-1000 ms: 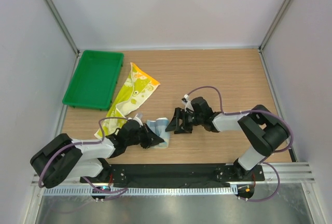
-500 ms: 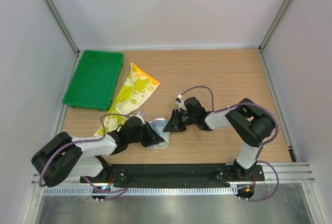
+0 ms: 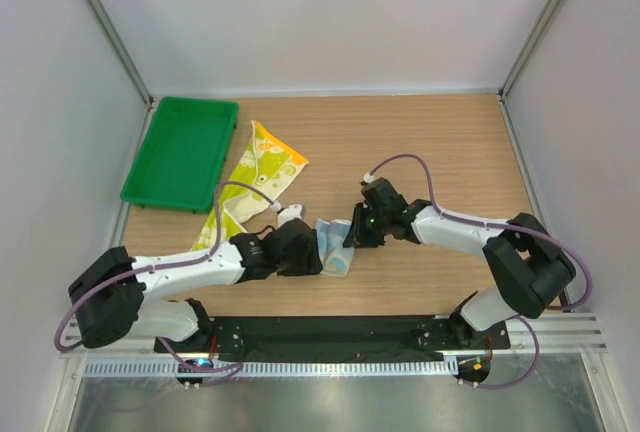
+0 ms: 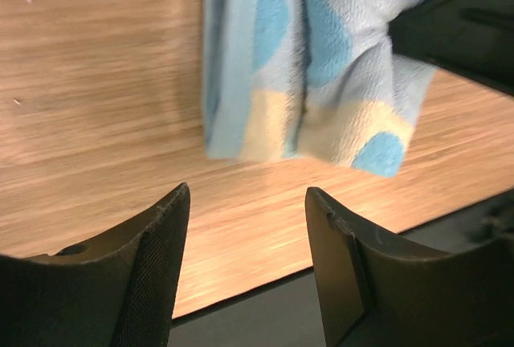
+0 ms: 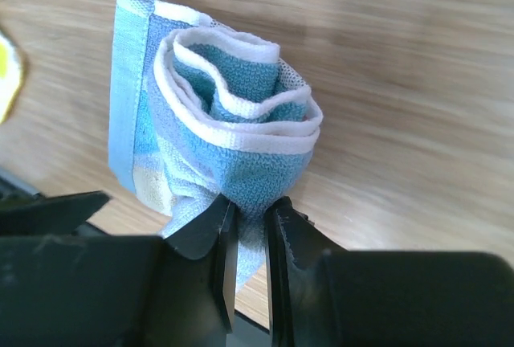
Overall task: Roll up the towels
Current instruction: Roll the towel
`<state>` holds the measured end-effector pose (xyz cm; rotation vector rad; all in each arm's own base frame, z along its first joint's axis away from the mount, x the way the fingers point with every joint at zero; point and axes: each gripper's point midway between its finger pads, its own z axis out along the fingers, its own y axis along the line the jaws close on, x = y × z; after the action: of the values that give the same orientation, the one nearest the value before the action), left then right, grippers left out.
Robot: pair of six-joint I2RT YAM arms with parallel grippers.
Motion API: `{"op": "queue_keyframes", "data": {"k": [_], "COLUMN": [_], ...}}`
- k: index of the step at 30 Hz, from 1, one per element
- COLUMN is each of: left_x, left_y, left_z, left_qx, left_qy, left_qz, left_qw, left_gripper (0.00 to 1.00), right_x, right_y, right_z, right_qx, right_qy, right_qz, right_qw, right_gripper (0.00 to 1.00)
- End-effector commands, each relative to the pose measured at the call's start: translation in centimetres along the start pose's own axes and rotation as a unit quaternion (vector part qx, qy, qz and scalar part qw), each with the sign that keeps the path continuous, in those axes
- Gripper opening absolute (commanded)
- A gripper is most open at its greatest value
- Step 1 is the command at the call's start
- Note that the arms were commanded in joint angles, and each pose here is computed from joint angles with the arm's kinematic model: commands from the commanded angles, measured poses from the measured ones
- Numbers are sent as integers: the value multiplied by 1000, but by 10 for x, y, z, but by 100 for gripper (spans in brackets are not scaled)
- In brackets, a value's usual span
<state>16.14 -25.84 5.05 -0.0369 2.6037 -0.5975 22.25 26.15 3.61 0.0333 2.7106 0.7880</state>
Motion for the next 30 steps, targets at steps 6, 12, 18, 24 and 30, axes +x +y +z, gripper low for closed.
{"op": "queue_keyframes", "data": {"k": [6,12,18,24,30], "left_x": [-23,1,16,24,24], "left_y": [-55,-101,-133,-135,-125], "left_z": [-26,-9,16,35,44], "left_qx": [-74,-80,-73,-86,-105], "left_qy": [-125,-143,-139,-132,-139], "left_qz": [201,303,336,345,348], "left_qw": [969,939,929,925,921], "left_gripper": [64,72,77,76,74], "right_x": [-4,-1,-1,0,0], "right_y": [-35,-30,-26,-21,-16], "right_z": [-47,-45,-47,-49,-51], "right_qx": [130,119,113,102,92], "right_qy": [-10,2,2,6,9], "right_qz": [-16,-8,-4,-3,-4], "right_qw": [991,993,994,995,996], "right_gripper": [13,13,13,13,13]}}
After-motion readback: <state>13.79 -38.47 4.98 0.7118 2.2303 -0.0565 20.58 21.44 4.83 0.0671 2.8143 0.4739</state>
